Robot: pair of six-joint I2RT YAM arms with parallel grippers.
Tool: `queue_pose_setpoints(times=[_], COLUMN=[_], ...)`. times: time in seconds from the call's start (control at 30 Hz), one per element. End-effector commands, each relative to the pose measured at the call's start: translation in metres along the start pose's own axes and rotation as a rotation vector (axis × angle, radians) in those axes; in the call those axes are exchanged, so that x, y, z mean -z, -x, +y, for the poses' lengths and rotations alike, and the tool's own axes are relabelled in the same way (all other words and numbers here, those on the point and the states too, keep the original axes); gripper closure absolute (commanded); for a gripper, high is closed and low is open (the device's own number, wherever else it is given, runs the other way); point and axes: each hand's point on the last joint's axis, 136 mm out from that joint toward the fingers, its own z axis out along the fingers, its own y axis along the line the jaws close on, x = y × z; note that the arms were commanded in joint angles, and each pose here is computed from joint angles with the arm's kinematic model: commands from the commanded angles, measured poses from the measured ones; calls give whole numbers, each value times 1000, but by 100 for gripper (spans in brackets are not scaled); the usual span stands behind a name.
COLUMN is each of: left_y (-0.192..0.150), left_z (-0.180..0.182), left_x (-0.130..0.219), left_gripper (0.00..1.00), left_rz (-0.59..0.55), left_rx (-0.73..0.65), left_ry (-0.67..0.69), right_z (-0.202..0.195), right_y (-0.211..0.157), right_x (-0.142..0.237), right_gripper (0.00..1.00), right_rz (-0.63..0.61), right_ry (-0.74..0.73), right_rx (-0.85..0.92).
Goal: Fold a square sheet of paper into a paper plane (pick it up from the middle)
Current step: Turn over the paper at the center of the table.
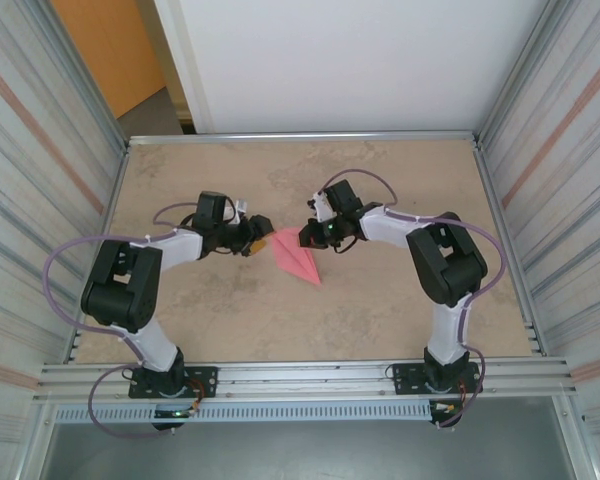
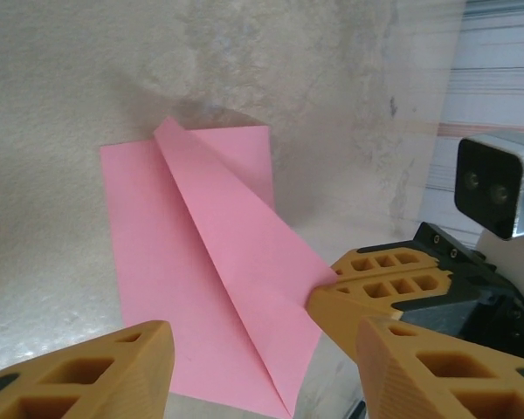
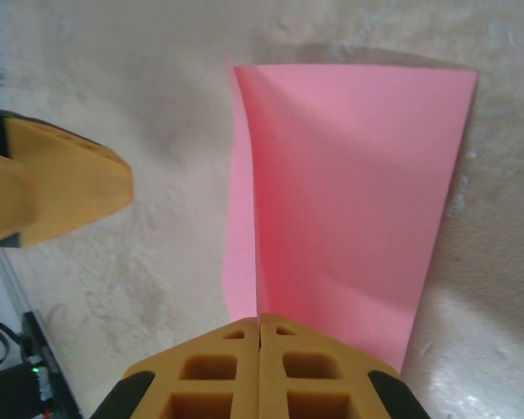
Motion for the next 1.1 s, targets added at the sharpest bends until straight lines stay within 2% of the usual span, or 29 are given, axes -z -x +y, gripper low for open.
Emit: queue_pose_setpoints(times=[0.0,0.27,0.53,0.77,1.07], left_y=[0,-13,-36,-42,-42], left_z=[-52,-122,-161,-175,-174], left_x=[18,38,34,39,39], left_gripper=[40,32,35,49,69], left_rz=[-12,-28,46,59,45], left_rx=[-111,-312,-438,-483,-489], left_ry=[-158,-378,-504,-568,-564], right_z=[48,87,111,113,109], right_y=[29,49,55,59,60], right_x=[45,99,128,138,142], right_gripper=[96,97,97,96,92], right_rz=[-129,-264,-300,-316,-325], right_ry=[118,275,399,441,435], right_rx=[40,-17,-48,-72,-86])
